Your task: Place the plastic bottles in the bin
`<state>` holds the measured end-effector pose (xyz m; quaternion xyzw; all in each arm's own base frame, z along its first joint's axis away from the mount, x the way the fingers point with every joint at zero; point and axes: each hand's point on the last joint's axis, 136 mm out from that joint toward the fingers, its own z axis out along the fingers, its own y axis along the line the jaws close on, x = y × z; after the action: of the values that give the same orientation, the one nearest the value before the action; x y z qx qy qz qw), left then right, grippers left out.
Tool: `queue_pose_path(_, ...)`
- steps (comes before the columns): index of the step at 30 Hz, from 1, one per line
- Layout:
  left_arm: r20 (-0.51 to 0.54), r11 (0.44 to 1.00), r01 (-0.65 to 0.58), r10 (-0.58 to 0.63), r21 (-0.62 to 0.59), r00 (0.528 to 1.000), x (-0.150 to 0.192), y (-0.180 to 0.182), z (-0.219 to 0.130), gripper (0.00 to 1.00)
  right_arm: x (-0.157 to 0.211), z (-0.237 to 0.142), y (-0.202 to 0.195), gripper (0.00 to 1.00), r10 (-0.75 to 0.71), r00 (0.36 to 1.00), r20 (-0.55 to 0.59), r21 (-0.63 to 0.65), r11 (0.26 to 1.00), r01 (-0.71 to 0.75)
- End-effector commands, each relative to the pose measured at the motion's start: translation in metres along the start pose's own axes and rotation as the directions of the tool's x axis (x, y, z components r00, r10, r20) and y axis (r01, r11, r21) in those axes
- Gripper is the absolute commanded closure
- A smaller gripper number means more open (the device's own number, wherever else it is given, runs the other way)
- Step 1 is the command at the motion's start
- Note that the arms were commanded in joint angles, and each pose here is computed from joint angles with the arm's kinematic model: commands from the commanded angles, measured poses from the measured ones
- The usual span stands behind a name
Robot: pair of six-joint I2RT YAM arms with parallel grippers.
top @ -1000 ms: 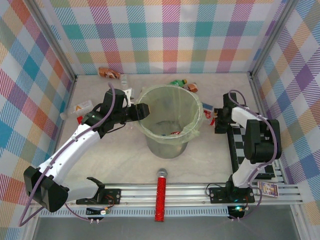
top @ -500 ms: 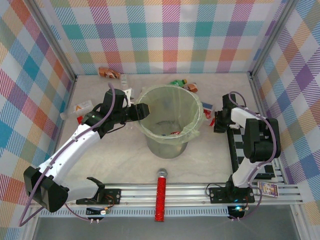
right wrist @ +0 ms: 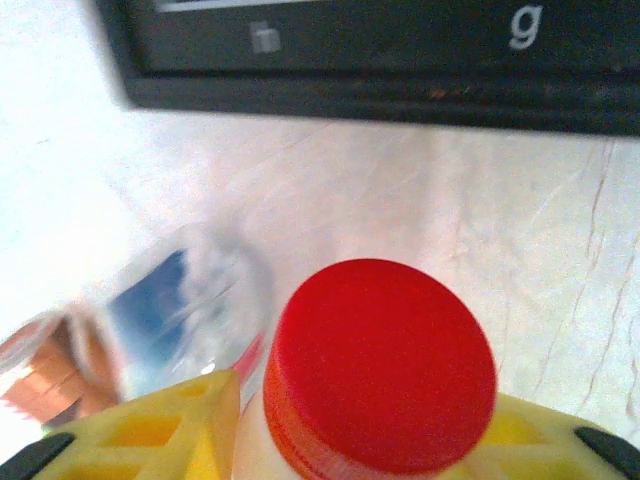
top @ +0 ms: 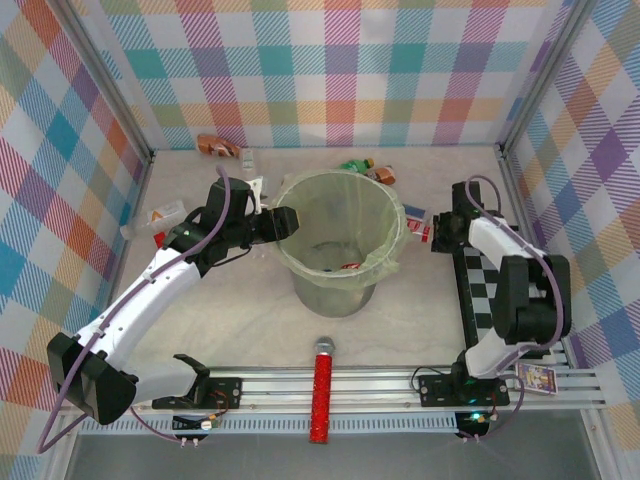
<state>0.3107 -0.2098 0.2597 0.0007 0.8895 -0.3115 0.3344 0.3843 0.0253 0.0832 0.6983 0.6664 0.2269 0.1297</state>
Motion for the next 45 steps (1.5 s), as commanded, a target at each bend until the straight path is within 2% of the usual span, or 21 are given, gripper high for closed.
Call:
queue_pose_path(1, -0.06, 0.997, -0.024, 0.02, -0.078, 0.998, 0.017, 0.016, 0.001, 0.41, -0.001, -0.027, 0.006, 0.57, -0.038, 0.999, 0.025, -0.042, 0.998, 0.039)
queue_pose_path(9, -0.053, 0.997, -0.027, 0.023, -0.071, 0.998, 0.016, 0.014, -0.002, 0.41, -0.011, -0.1, 0.04, 0.61, -0.077, 0.99, 0.119, -0.201, 0.974, 0.1)
queue_pose_path(13, -0.055, 0.997, -0.03, 0.027, -0.068, 0.998, 0.016, 0.014, -0.002, 0.41, -0.017, -0.149, 0.063, 0.65, -0.113, 0.973, 0.199, -0.312, 0.934, 0.172)
queue_pose_path(19, -0.051, 0.997, -0.035, 0.032, -0.066, 0.998, 0.016, 0.014, -0.002, 0.41, -0.019, -0.223, 0.088, 0.66, -0.201, 0.92, 0.337, -0.398, 0.855, 0.333)
queue_pose_path(21, -0.053, 0.997, -0.038, 0.034, -0.067, 0.998, 0.016, 0.014, -0.001, 0.41, -0.014, -0.245, 0.097, 0.66, -0.251, 0.895, 0.368, -0.425, 0.811, 0.402)
queue_pose_path(23, -0.054, 0.997, -0.037, 0.033, -0.066, 0.998, 0.016, 0.014, 0.0, 0.41, 0.0, -0.269, 0.113, 0.66, -0.36, 0.843, 0.399, -0.453, 0.722, 0.523)
queue_pose_path(25, -0.055, 0.997, -0.038, 0.035, -0.064, 0.998, 0.015, 0.013, 0.001, 0.41, 0.015, -0.286, 0.123, 0.66, -0.439, 0.805, 0.399, -0.472, 0.654, 0.591)
queue_pose_path(28, -0.056, 0.997, -0.039, 0.035, -0.06, 0.998, 0.014, 0.012, 0.003, 0.41, 0.044, -0.309, 0.137, 0.69, -0.54, 0.739, 0.403, -0.543, 0.509, 0.668)
queue_pose_path(31, -0.053, 0.998, -0.04, 0.037, -0.058, 0.998, 0.012, 0.011, 0.004, 0.41, 0.08, -0.326, 0.141, 0.7, -0.645, 0.644, 0.411, -0.568, 0.372, 0.734)
queue_pose_path(33, -0.053, 0.998, -0.04, 0.036, -0.058, 0.998, 0.011, 0.011, 0.004, 0.41, 0.112, -0.332, 0.141, 0.71, -0.717, 0.55, 0.428, -0.567, 0.261, 0.782)
queue_pose_path(35, -0.054, 0.998, -0.039, 0.036, -0.059, 0.998, 0.011, 0.011, 0.005, 0.41, 0.152, -0.33, 0.14, 0.72, -0.796, 0.426, 0.43, -0.573, 0.124, 0.81)
queue_pose_path(37, -0.053, 0.998, -0.04, 0.037, -0.058, 0.998, 0.01, 0.01, 0.006, 0.41, 0.188, -0.318, 0.133, 0.72, -0.864, 0.314, 0.395, -0.586, 0.026, 0.81)
queue_pose_path(41, -0.052, 0.997, -0.043, 0.04, -0.061, 0.998, 0.009, 0.01, 0.006, 0.41, 0.246, -0.29, 0.11, 0.72, -0.924, 0.042, 0.381, -0.541, -0.186, 0.82)
queue_pose_path(45, -0.049, 0.997, -0.047, 0.044, -0.064, 0.998, 0.007, 0.01, 0.004, 0.41, 0.271, -0.263, 0.083, 0.71, -0.929, -0.163, 0.332, -0.48, -0.316, 0.819)
